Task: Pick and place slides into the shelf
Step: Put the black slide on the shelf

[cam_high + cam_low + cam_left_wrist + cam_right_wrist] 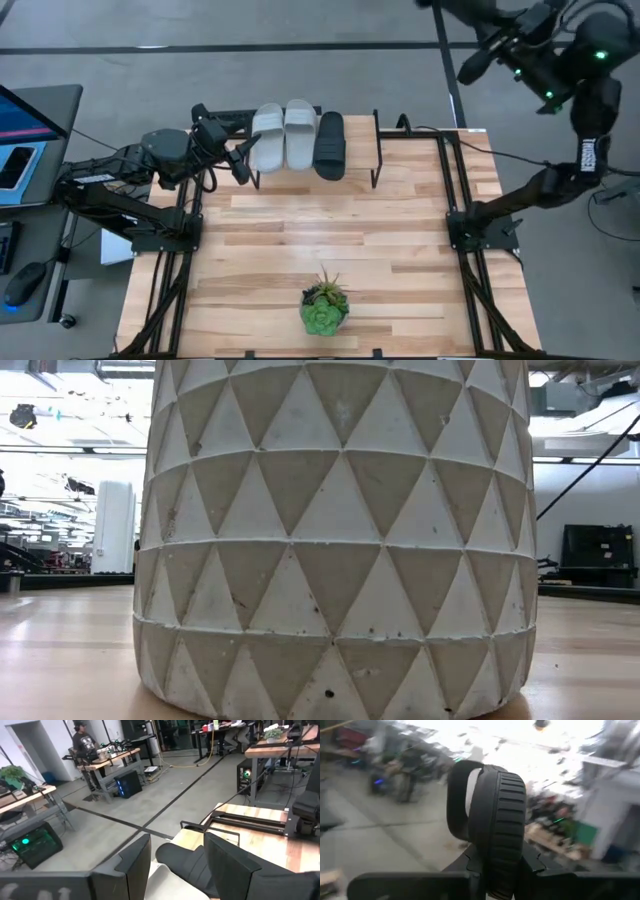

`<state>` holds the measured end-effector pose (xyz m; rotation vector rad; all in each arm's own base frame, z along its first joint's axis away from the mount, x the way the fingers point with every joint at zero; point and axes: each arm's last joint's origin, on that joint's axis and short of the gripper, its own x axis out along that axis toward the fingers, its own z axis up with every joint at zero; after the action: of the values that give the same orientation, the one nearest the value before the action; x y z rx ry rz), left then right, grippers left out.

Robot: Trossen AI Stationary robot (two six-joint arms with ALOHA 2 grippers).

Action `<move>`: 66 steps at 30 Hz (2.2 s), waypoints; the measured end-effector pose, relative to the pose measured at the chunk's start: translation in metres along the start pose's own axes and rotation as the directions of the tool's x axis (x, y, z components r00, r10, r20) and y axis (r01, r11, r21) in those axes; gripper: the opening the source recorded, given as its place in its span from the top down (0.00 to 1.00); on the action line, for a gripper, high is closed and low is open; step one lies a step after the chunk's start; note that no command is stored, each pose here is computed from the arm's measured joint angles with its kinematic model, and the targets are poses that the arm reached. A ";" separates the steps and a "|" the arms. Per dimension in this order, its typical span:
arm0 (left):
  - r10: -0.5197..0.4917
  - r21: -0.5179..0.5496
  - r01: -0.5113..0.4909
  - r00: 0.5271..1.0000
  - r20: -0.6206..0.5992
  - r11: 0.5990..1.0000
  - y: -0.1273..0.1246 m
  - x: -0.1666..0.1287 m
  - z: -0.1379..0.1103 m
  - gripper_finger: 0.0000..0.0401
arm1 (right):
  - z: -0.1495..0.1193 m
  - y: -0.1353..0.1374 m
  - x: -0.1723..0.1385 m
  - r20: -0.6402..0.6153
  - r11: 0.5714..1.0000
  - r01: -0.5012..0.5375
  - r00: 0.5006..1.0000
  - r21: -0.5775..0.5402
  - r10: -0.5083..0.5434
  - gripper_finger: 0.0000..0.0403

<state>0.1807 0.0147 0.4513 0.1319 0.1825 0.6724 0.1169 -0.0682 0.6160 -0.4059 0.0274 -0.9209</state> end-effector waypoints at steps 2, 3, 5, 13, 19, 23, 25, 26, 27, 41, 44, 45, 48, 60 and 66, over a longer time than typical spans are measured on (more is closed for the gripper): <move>0.005 -0.010 -0.005 1.000 0.000 1.000 0.000 0.000 0.000 0.57 | -0.012 -0.002 0.007 -0.038 0.997 -0.078 0.996 0.012 0.078 0.89; 0.012 -0.017 -0.012 1.000 -0.001 1.000 0.000 0.000 0.000 0.57 | -0.019 -0.005 0.008 -0.073 0.992 -0.126 0.989 0.024 0.127 0.89; 0.020 -0.030 -0.020 1.000 -0.002 0.999 0.001 0.000 0.000 0.57 | -0.035 -0.007 0.015 -0.173 0.973 -0.225 0.958 0.049 0.231 0.89; 0.022 -0.067 -0.022 1.000 -0.007 0.998 0.001 0.000 -0.001 0.57 | -0.090 -0.005 0.029 -0.515 0.853 -0.462 0.684 0.242 0.516 0.89; 0.021 -0.072 -0.022 1.000 -0.011 0.997 0.000 0.000 -0.001 0.57 | -0.095 0.016 0.040 -0.517 0.762 -0.572 0.573 0.304 0.636 0.89; 0.020 -0.065 -0.022 1.000 -0.021 0.998 0.000 0.000 -0.002 0.57 | -0.090 0.028 0.037 -0.488 0.711 -0.625 0.534 0.322 0.690 0.89; 0.020 -0.065 -0.022 0.999 -0.025 0.998 0.000 0.000 -0.003 0.57 | -0.087 0.034 0.035 -0.475 0.692 -0.637 0.518 0.340 0.711 0.89; 0.020 -0.064 -0.022 0.999 -0.027 0.998 0.000 0.000 -0.003 0.57 | -0.085 0.036 0.033 -0.466 0.679 -0.645 0.509 0.350 0.723 0.89; 0.020 -0.062 -0.022 0.999 -0.029 0.998 0.000 0.000 -0.003 0.57 | -0.083 0.038 0.030 -0.451 0.662 -0.654 0.498 0.365 0.741 0.89; 0.016 -0.048 -0.018 0.999 -0.045 0.999 0.000 0.000 -0.005 0.57 | -0.135 0.062 -0.019 -0.438 0.445 -0.664 0.193 0.600 0.878 0.89; 0.016 -0.049 -0.018 0.999 -0.045 0.999 0.000 0.000 -0.005 0.57 | -0.160 0.070 -0.019 -0.359 0.318 -0.670 0.082 0.671 0.930 0.89; 0.015 -0.052 -0.018 0.999 -0.045 0.998 0.000 0.000 -0.005 0.57 | -0.167 0.073 -0.016 -0.328 0.277 -0.667 0.052 0.692 0.943 0.89; 0.015 -0.074 -0.019 0.999 -0.046 0.997 0.000 0.000 -0.005 0.57 | -0.189 0.088 0.000 -0.231 0.145 -0.642 -0.053 0.753 0.971 0.89; 0.014 -0.099 -0.021 0.997 -0.074 0.995 0.000 0.000 -0.009 0.57 | -0.223 0.126 0.083 -0.339 0.146 -0.639 -0.191 0.756 0.921 0.89; 0.014 -0.093 -0.022 0.996 -0.087 0.995 0.000 0.000 -0.010 0.57 | -0.200 0.118 0.111 -0.374 0.201 -0.723 -0.086 0.661 0.923 0.89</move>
<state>0.1784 0.0151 0.4413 0.0144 0.2331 0.7037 0.2363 -0.1571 0.4061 0.3451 0.8836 0.3555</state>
